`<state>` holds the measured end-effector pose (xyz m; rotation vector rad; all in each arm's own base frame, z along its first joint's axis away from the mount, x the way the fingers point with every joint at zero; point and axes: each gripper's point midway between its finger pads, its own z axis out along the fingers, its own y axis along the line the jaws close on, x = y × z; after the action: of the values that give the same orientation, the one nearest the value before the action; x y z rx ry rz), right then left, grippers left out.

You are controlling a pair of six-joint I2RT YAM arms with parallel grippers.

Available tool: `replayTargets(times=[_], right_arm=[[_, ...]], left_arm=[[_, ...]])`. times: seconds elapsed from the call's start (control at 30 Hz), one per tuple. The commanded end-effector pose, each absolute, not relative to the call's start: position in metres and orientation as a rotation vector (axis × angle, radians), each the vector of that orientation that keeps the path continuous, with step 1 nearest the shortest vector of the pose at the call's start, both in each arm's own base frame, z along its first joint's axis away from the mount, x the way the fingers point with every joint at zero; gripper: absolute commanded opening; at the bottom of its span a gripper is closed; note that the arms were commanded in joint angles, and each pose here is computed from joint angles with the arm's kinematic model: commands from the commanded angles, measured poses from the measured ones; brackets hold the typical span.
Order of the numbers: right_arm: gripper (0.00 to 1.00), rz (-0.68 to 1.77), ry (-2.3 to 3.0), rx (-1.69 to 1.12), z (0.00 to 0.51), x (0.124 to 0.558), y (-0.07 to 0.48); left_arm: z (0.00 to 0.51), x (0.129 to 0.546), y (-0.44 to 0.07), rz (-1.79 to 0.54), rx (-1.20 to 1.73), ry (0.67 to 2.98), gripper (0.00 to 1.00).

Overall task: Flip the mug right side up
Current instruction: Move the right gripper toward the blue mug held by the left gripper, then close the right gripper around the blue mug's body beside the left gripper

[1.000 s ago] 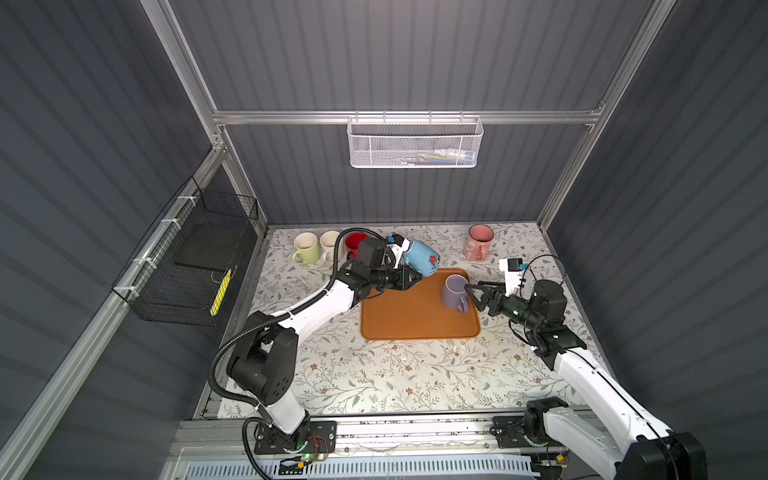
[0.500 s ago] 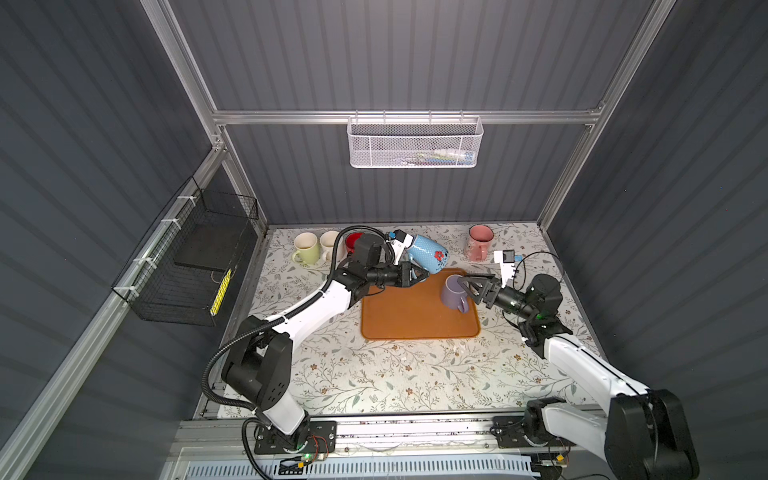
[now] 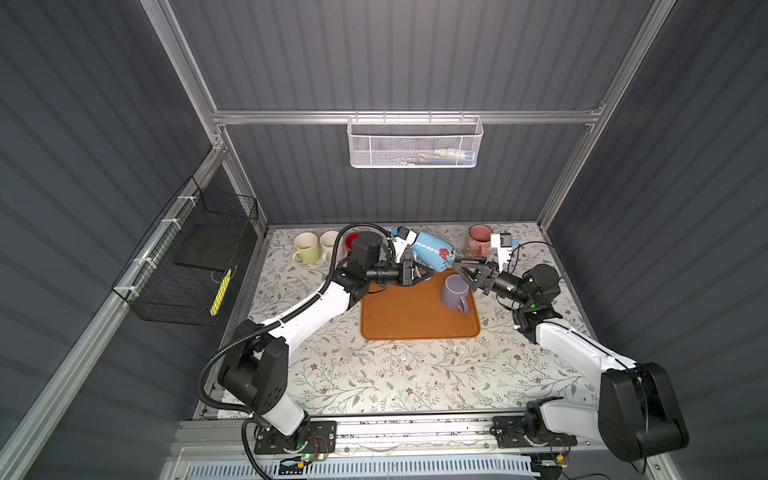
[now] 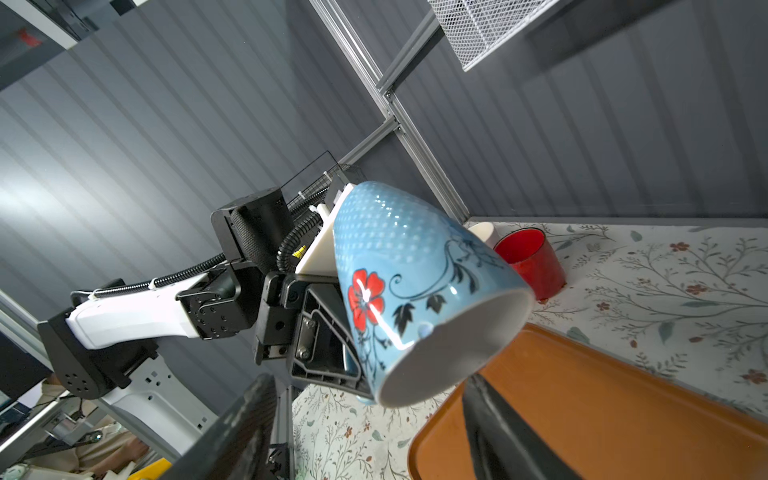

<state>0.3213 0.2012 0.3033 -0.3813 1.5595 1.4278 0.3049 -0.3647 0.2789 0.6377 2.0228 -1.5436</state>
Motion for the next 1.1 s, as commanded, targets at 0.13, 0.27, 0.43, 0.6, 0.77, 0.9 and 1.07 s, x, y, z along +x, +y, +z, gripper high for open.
replayTargets(times=[0.13, 0.27, 0.43, 0.6, 0.77, 0.9, 1.07], right_arm=[[0.72, 1.511, 1.445, -0.427, 0.327, 0.317, 0.211], [0.72, 1.533, 1.427, -0.451, 0.332, 0.314, 0.218], [0.71, 1.547, 1.417, -0.470, 0.337, 0.310, 0.225], [0.69, 1.558, 1.388, -0.466, 0.342, 0.310, 0.226], [0.64, 1.597, 1.342, -0.470, 0.348, 0.310, 0.227], [0.57, 1.614, 1.325, -0.479, 0.350, 0.310, 0.229], [0.44, 1.619, 1.320, -0.483, 0.351, 0.310, 0.231]], left_arm=[[0.319, 0.296, -0.370, -1.581, 0.735, 1.882, 0.05], [0.317, 0.293, -0.369, -1.583, 0.729, 1.881, 0.05], [0.312, 0.290, -0.375, -1.598, 0.730, 1.882, 0.05], [0.308, 0.288, -0.380, -1.605, 0.747, 1.889, 0.04], [0.308, 0.287, -0.380, -1.612, 0.751, 1.884, 0.04], [0.304, 0.287, -0.381, -1.607, 0.748, 1.896, 0.04], [0.300, 0.289, -0.382, -1.611, 0.742, 1.904, 0.04]])
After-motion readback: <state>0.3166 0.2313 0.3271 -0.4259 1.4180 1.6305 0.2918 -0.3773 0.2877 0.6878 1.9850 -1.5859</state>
